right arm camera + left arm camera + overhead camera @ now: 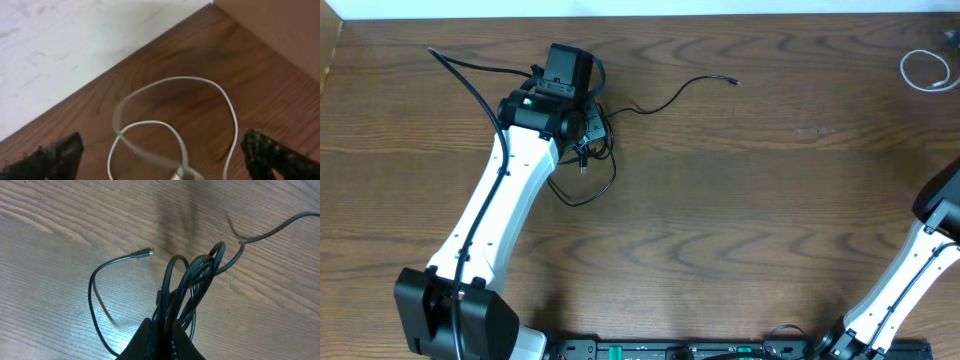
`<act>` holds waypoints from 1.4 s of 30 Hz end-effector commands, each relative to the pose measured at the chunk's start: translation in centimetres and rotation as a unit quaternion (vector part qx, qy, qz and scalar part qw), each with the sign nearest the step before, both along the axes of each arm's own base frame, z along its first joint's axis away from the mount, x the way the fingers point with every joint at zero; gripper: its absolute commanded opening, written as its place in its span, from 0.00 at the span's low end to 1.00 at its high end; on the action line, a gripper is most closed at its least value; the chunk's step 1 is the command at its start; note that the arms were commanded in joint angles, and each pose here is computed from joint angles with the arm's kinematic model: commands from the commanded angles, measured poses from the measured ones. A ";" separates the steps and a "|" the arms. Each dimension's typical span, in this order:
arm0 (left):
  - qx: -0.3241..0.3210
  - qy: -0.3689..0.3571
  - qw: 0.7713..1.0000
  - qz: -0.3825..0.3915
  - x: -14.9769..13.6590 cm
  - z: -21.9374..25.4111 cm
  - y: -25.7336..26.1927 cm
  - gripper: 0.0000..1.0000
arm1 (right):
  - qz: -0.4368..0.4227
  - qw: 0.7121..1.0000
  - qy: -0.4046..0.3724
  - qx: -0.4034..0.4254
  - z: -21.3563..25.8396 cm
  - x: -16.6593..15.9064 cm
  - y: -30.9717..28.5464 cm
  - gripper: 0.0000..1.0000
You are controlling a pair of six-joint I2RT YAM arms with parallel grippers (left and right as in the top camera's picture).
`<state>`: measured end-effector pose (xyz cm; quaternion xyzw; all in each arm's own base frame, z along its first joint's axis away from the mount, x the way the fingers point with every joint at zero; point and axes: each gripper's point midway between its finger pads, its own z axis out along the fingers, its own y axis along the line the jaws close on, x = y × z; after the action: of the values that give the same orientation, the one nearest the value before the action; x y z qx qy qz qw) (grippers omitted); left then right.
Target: Untangle cables
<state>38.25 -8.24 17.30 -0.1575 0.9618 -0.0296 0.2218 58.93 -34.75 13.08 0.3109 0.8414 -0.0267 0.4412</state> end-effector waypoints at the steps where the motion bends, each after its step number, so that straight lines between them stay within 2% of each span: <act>1: -0.002 0.001 1.000 0.004 0.2 -0.1 0.0 0.09 | 0.005 0.999 -0.034 0.036 3.5 -0.6 0.3 0.99; 6: -0.003 0.002 1.000 0.003 0.2 -0.2 0.0 0.08 | 0.042 0.996 -0.045 0.067 6.7 -1.5 2.5 0.99; 9: -0.017 0.005 1.000 -0.004 0.2 -0.2 -0.6 0.08 | 0.116 0.984 -0.065 0.121 9.6 -2.0 6.6 0.99; 15: -0.049 -0.009 0.998 -0.035 0.6 0.2 -3.0 0.08 | 0.266 0.930 -0.078 0.242 12.7 -2.8 16.6 0.99; 18: -0.070 -0.020 0.993 -0.088 0.7 0.6 -5.4 0.08 | 0.380 0.881 -0.084 0.270 13.6 -3.3 23.0 0.99; 20: -0.091 -0.033 0.986 -0.137 0.8 1.2 -7.2 0.08 | 0.433 0.856 -0.077 0.271 13.6 -3.6 26.9 0.99; 25: -0.166 -0.058 0.960 -0.220 0.8 2.9 -10.7 0.08 | 0.525 0.817 -0.047 0.235 12.5 -4.1 35.0 0.99; 29: -0.219 -0.063 0.943 -0.244 0.6 3.9 -11.8 0.08 | 0.584 0.783 -0.030 0.211 11.8 -5.0 40.3 0.99; 31: -0.233 -0.061 0.939 -0.247 0.6 4.2 -11.8 0.08 | 0.593 0.781 -0.005 0.197 10.9 -5.4 42.5 0.99; 39: -0.239 -0.066 0.937 -0.247 0.8 4.4 -11.7 0.08 | 0.617 0.766 0.103 0.149 7.5 -8.0 50.3 0.99; 42: -0.218 -0.064 0.952 -0.205 1.5 3.9 -10.6 0.08 | 0.627 0.757 0.130 0.132 6.7 -9.2 52.6 0.95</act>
<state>38.97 -19.56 21.60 0.0240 0.9222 -0.3116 0.2276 50.38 16.17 21.09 -0.2091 0.8806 0.3682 0.2126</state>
